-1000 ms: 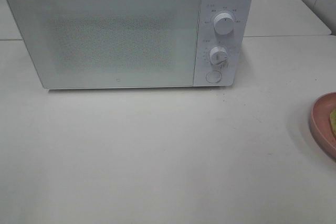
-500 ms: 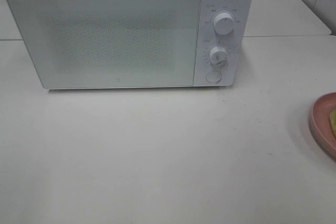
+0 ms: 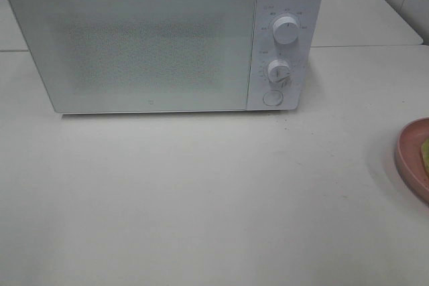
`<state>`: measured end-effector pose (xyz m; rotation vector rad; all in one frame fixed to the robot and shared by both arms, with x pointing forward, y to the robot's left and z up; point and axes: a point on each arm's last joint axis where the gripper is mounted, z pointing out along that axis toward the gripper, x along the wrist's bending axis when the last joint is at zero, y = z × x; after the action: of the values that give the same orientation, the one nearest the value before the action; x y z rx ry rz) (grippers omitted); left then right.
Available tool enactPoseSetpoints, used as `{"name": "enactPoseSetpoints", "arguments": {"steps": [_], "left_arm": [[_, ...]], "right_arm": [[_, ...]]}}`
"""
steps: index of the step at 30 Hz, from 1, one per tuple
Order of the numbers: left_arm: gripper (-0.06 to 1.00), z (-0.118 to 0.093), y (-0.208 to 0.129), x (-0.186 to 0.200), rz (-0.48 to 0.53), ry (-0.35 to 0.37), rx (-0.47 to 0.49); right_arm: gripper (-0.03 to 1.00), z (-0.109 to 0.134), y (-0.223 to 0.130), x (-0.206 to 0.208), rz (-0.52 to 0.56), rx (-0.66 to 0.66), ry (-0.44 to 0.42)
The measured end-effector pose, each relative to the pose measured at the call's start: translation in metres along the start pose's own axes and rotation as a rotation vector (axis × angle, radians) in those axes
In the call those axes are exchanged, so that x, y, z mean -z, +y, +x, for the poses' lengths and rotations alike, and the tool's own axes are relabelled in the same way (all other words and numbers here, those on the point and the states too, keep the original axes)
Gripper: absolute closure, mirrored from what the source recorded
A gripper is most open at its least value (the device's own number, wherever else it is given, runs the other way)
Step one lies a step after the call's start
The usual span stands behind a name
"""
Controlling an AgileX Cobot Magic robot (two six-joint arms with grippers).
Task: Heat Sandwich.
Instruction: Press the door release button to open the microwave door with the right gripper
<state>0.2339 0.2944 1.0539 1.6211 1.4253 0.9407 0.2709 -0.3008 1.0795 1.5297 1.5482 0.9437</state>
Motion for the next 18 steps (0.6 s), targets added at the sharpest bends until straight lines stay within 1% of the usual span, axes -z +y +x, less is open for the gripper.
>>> {"name": "enactPoseSetpoints", "arguments": {"steps": [7,18], "left_arm": [[-0.04,0.000,0.000,0.000,0.000,0.000,0.000],[-0.04,0.000,0.000,0.000,0.000,0.000,0.000]], "right_arm": [[0.19,0.001,0.014,-0.021,0.014,0.007,0.000],[0.20,0.003,0.028,-0.062,0.083,0.015,0.005]]}}
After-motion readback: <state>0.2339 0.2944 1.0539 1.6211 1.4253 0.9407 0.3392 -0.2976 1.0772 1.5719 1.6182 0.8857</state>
